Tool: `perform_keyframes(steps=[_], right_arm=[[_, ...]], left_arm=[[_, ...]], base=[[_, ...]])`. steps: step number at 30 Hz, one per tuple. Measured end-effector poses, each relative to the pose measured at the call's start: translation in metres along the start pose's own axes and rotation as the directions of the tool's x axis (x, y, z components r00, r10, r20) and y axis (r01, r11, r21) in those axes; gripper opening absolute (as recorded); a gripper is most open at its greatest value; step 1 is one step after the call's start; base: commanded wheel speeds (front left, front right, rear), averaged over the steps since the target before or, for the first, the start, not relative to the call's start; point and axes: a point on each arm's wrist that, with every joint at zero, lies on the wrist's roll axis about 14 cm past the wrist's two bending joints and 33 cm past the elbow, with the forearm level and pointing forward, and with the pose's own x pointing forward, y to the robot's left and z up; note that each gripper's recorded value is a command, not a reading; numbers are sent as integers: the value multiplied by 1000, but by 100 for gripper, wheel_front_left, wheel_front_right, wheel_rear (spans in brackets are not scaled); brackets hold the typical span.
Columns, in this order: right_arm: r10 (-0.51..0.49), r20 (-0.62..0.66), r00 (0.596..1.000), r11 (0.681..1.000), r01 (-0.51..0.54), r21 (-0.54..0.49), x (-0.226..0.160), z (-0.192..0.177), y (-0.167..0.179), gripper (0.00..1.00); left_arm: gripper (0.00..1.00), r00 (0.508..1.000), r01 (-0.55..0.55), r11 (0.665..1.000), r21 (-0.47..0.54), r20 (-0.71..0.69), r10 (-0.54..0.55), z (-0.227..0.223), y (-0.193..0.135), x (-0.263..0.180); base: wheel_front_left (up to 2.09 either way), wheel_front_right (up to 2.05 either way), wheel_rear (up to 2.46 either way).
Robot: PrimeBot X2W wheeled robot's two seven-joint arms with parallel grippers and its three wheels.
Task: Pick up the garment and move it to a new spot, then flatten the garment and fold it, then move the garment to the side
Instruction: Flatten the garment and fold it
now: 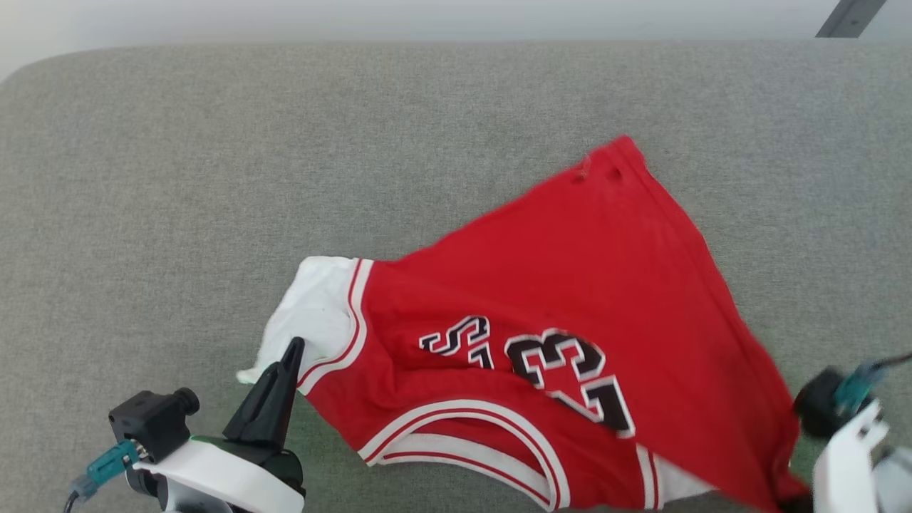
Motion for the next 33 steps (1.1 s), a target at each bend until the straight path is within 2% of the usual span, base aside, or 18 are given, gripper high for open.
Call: perform_keyframes(steps=[3, 7, 8, 9, 11, 15, 18, 24, 29, 33], right_arm=[[45, -53, 998, 999, -46, -17, 2, -20, 22, 0], [73, -27, 997, 997, -73, -13, 1, -20, 38, 0], [68, -18, 998, 998, -68, -13, 0, -18, 37, 11], [53, -1, 999, 998, -53, -15, -2, -15, 35, 11], [12, 57, 998, 1000, -12, -4, -5, -4, 25, 99], [-45, 174, 984, 998, 36, 56, -21, 18, 7, 100], [-132, 236, 963, 991, 121, 62, -43, 36, -17, 100], [-258, 401, 879, 965, 256, 60, -83, 96, -54, 100], [-220, 503, 836, 969, 248, 10, -78, 155, -53, 100], [-178, 497, 849, 976, 217, -20, -46, 189, -50, 100]], left_arm=[[0, 1000, 5, 1000, -2, -5, -5, -2, -3, -1], [0, 1000, 15, 1000, -2, -11, -15, -2, -6, -2], [0, 1000, 14, 1000, -1, -12, -14, -3, -7, -2], [0, 1000, 16, 1000, -1, -14, -16, -3, -7, -2], [0, 1000, 18, 1000, -1, -14, -18, -3, -8, -2], [0, 1000, 15, 1000, -1, -16, -15, -3, -8, -3], [0, 1000, 13, 1000, -4, -15, -13, -3, -8, -4], [0, 1000, 7, 1000, -19, -21, -7, -7, -7, -5], [0, 1000, -12, 1000, -26, -27, 12, -10, 0, -4], [0, 998, -40, 998, -37, -45, 39, -18, 9, -2]], base=[[0, 0, 0], [0, 0, 0], [0, 0, 0], [0, 0, 0], [0, 0, 0], [0, 0, 0], [0, 0, 0], [0, 0, 0], [0, 0, 0], [0, 0, 0]])
